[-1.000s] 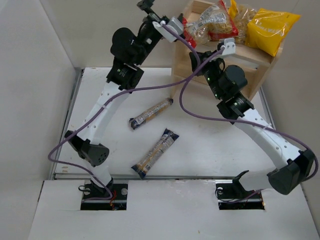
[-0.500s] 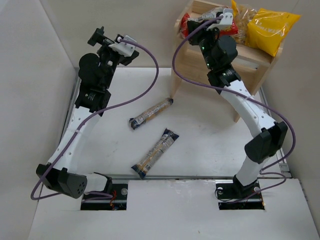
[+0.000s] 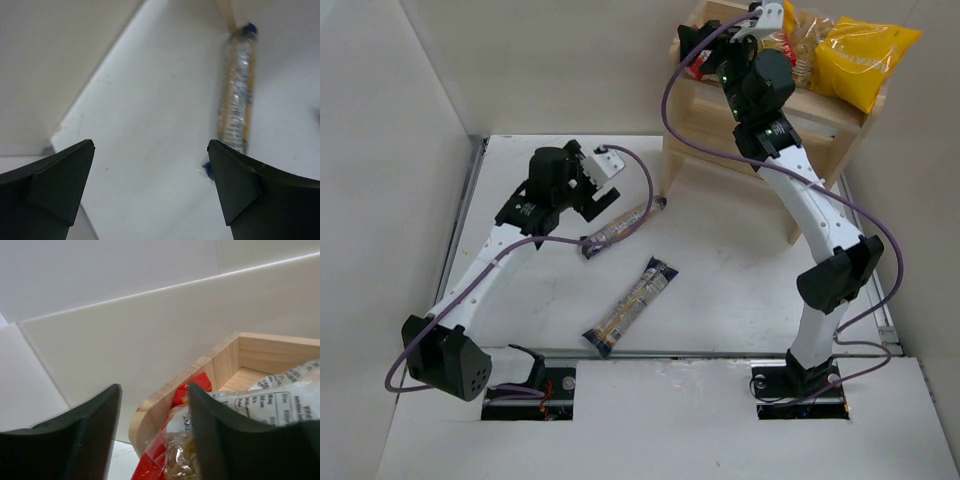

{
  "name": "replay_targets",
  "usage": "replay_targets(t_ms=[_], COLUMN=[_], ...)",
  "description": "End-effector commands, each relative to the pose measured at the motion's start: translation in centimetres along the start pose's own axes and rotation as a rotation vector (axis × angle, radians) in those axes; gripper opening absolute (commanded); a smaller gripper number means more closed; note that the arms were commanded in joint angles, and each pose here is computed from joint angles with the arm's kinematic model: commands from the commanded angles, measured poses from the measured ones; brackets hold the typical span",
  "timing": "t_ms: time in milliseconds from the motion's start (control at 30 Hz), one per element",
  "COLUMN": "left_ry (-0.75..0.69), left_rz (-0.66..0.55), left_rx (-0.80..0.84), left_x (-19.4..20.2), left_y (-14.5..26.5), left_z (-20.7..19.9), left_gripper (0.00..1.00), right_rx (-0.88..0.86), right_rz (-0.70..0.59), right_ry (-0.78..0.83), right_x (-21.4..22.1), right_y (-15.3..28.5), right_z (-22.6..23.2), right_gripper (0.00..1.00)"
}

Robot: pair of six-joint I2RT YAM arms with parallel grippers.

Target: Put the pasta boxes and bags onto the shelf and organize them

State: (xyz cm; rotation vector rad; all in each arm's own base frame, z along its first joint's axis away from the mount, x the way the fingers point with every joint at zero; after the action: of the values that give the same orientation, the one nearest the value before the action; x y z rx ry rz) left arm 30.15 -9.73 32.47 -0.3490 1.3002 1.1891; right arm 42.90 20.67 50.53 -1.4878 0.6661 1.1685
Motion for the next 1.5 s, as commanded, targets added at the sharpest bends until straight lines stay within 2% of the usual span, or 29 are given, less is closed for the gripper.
replay_targets(t_ms=[0, 33, 67, 167, 233, 333, 467, 533, 567, 733, 867, 967, 1167, 1367, 1400, 1467], left_ry=[0.061, 0.085, 0.108, 0.16, 0.197, 0.293, 0.417, 0.433, 0.43, 0.407, 0.372, 0.351, 0.348, 0.324, 0.319, 0.308], left_rz=[0.061, 0.075, 0.089, 0.13, 0.148, 0.181, 0.252, 0.26, 0.254, 0.243, 0.248, 0.241, 0.236, 0.221, 0.221, 0.225], left_rx=[0.117, 0.122, 0.123, 0.107, 0.079, 0.017, -0.076, -0.106, -0.114, -0.153, -0.145, -0.137, -0.144, -0.147, -0.146, -0.142], left_x=[1.8, 2.2, 2.6, 4.0, 5.0, 7.1, 10.9, 11.9, 12.2, 12.5, 13.2, 13.4, 13.6, 13.5, 13.6, 13.8], left_y=[-0.3, -0.5, -0.5, -0.6, -0.4, 0.3, 0.9, 1.2, 1.3, 2.2, 2.5, 2.7, 3.0, 3.3, 3.3, 3.4], left_z=[-2.1, -2.4, -2.5, -2.6, -2.1, -1.0, 0.7, 1.0, 1.0, 1.0, 0.6, 0.2, 0.2, 0.3, 0.3, 0.3], left_gripper=[1.0, 1.0, 1.0, 1.0, 1.0, 1.0, 1.0, 1.0, 1.0, 1.0, 1.0, 1.0, 1.0, 1.0, 1.0, 1.0], right_rx=[-0.009, -0.021, -0.034, -0.067, -0.12, -0.326, -0.712, -0.823, -0.892, -1.132, -1.262, -1.347, -1.444, -1.546, -1.561, -1.569], right_rz=[-0.124, -0.153, -0.178, -0.193, -0.14, 0.056, 0.458, 0.625, 0.666, 0.699, 0.617, 0.618, 0.608, 0.785, 0.822, 0.886], right_ry=[0.129, 0.161, 0.191, 0.232, 0.221, 0.254, 0.293, 0.366, 0.43, 0.721, 0.987, 1.073, 1.023, 0.887, 0.849, 0.774], right_x=[-6.5, -7.8, -9.0, -10.8, -10.2, -5.4, 5.2, 9.8, 11.5, 17.2, 20.8, 23.4, 27.0, 30.6, 30.6, 30.5], right_y=[2.5, 3.8, 5.3, 9.9, 13.6, 19.4, 26.0, 27.8, 28.7, 31.4, 32.1, 32.2, 31.4, 33.3, 33.7, 34.4], right_z=[-0.6, -0.1, 0.5, 1.8, 2.4, 3.1, 5.4, 7.1, 8.1, 11.9, 15.1, 16.5, 19.3, 19.7, 19.6, 19.5], right_gripper=[0.86, 0.97, 1.0, 1.0, 1.0, 1.0, 1.0, 1.0, 1.0, 1.0, 1.0, 1.0, 1.0, 1.0, 0.99, 0.86])
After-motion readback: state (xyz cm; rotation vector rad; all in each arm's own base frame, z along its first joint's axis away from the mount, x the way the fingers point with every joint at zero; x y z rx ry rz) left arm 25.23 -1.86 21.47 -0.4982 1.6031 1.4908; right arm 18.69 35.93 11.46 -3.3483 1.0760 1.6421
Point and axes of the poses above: each gripper's point midway between its finger pads, its own y axis back along the fingers, its own z axis along the line the jaws close on, x = y × z, the point moved 10 cm from there along y, back along the fingers, and after that the axes turned 14 degrees about y, right-handed, at the moved point
